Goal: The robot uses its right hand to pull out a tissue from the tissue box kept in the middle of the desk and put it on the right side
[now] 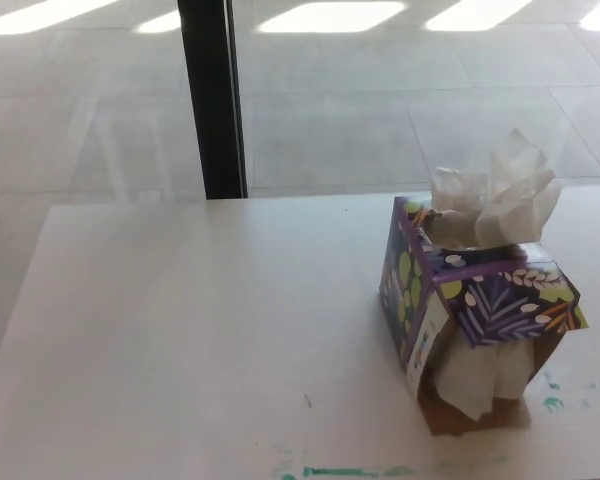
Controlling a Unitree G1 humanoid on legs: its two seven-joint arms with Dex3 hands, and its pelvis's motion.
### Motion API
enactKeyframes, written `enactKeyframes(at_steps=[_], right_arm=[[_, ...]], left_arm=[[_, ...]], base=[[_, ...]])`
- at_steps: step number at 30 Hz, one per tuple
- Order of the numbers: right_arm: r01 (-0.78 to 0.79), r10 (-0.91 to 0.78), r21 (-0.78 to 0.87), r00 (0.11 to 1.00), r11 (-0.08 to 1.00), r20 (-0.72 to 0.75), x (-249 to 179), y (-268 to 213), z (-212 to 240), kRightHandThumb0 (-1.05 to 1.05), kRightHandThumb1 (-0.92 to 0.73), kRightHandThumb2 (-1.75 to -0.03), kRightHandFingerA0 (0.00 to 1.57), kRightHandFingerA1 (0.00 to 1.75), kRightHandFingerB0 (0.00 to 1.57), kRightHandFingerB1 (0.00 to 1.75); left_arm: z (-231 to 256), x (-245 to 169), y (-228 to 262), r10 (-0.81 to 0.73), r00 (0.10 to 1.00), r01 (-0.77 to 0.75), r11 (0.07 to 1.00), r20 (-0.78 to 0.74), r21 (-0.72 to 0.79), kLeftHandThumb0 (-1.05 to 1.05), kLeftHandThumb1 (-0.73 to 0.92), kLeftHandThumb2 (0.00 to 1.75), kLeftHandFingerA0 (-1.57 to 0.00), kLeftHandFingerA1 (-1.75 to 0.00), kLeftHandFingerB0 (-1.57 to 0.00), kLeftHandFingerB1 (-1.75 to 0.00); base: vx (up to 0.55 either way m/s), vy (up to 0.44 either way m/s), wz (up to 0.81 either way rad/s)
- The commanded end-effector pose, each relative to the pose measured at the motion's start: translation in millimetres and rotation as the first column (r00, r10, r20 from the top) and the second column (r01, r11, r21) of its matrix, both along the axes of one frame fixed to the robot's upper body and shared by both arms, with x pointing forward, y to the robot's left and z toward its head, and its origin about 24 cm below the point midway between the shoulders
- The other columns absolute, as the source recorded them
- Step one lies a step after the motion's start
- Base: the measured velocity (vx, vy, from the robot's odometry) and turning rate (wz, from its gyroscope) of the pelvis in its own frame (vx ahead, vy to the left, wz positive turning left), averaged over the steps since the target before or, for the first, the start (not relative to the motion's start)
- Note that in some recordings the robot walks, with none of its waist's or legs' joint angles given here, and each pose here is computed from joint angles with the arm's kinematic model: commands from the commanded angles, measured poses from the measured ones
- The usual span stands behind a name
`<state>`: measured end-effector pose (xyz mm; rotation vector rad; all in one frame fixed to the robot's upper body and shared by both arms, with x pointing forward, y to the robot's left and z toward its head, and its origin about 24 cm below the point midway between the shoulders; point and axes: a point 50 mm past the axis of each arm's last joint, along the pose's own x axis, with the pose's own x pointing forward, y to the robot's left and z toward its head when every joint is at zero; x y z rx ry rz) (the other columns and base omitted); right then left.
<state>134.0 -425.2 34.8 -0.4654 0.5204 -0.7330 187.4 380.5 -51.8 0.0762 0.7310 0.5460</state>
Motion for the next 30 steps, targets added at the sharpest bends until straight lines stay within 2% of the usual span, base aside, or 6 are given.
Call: enactKeyframes(at_steps=[1,6,11,12,13,30], right_arm=[[0.145,-0.149,0.046,0.985,0.988,0.088,-1.8,-8.9,18.6,-0.4,-0.69,-0.61,0.65,0.57,0.39,0.34],[0.135,-0.134,0.007,0.974,0.991,0.181,17.0,-3.9,55.0,-0.39,-0.68,-0.6,0.48,0.47,0.36,0.33],[0.116,-0.068,-0.139,0.947,0.983,0.314,65.6,-6.5,121.0,-0.48,-0.67,-0.6,0.65,0.83,0.39,0.35],[0.1,-0.042,-0.133,0.923,0.986,0.383,76.9,-1.4,139.8,-0.54,-0.52,-0.9,0.75,0.98,0.33,0.54],[0.087,-0.016,-0.148,0.905,0.985,0.425,84.7,3.6,153.3,-0.59,-0.64,-0.59,0.65,1.03,0.42,0.54],[-0.538,0.643,-0.452,0.758,0.712,0.109,208.1,133.2,225.9,-0.69,-0.51,-0.86,0.64,0.58,0.34,0.45]], left_arm=[[-1.3,-8.8,6.7,0.069,0.998,-0.07,0.996,-0.011,-0.055,-1.05,0.73,1.07,-0.63,-0.59,-0.43,-0.84],[-3.1,-13.7,7.8,0.05,0.998,-0.052,0.998,-0.035,-0.043,-1.05,0.73,1.05,-0.64,-0.6,-0.43,-0.86],[-4.0,-14.4,7.5,0.061,0.997,-0.063,0.996,-0.038,-0.066,-1.05,0.7,1.12,-0.6,-0.6,-0.4,-0.83],[-3.9,-15.0,7.9,0.057,0.998,-0.06,0.996,-0.039,-0.063,-1.05,0.7,1.12,-0.61,-0.61,-0.4,-0.83],[-3.8,-15.4,8.2,0.054,0.998,-0.057,0.997,-0.042,-0.06,-1.05,0.7,1.08,-0.62,-0.59,-0.4,-0.85],[-7.6,-29.9,10.8,-0.009,0.995,0.011,1.0,-0.103,0.018,-1.05,0.76,1.08,-0.69,-0.6,-0.44,-0.82]], base=[[0.0,0.0,0.0],[0.0,0.0,0.0],[0.0,0.0,0.0],[0.0,0.0,0.0],[0.0,0.0,0.0],[0.0,0.0,0.0]])
